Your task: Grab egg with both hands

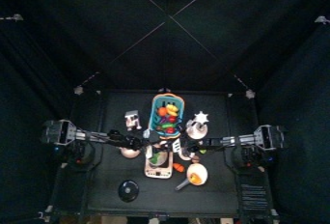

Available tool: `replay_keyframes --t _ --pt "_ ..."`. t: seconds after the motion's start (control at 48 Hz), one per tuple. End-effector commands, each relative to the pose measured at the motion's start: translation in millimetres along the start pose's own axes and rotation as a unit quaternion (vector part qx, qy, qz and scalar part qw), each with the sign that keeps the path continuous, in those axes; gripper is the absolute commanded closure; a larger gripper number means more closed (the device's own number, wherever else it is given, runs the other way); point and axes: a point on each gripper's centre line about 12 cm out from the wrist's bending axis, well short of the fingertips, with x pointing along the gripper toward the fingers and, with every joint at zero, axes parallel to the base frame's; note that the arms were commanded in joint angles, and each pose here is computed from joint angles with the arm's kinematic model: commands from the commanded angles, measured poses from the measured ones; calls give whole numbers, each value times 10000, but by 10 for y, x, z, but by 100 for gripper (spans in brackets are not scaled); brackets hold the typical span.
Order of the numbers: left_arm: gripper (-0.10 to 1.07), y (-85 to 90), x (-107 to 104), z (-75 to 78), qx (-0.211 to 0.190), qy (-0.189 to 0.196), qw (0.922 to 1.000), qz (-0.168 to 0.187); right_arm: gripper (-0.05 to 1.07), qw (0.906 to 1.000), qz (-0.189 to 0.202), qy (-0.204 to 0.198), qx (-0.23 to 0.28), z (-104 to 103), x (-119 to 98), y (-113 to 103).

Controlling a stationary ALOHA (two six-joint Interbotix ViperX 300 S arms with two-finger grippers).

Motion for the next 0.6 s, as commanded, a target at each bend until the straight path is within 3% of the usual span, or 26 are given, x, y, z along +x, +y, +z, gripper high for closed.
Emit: replay_keyframes --t 0.0,0.583 --pt "21 -1 -32 116 -10 -161 9999 -14 16 9998 114 -143 18 87 -79 79" --pt "21 1 -31 72 -17 -110 9999 -17 21 9996 102 -273 3 139 -107 101"
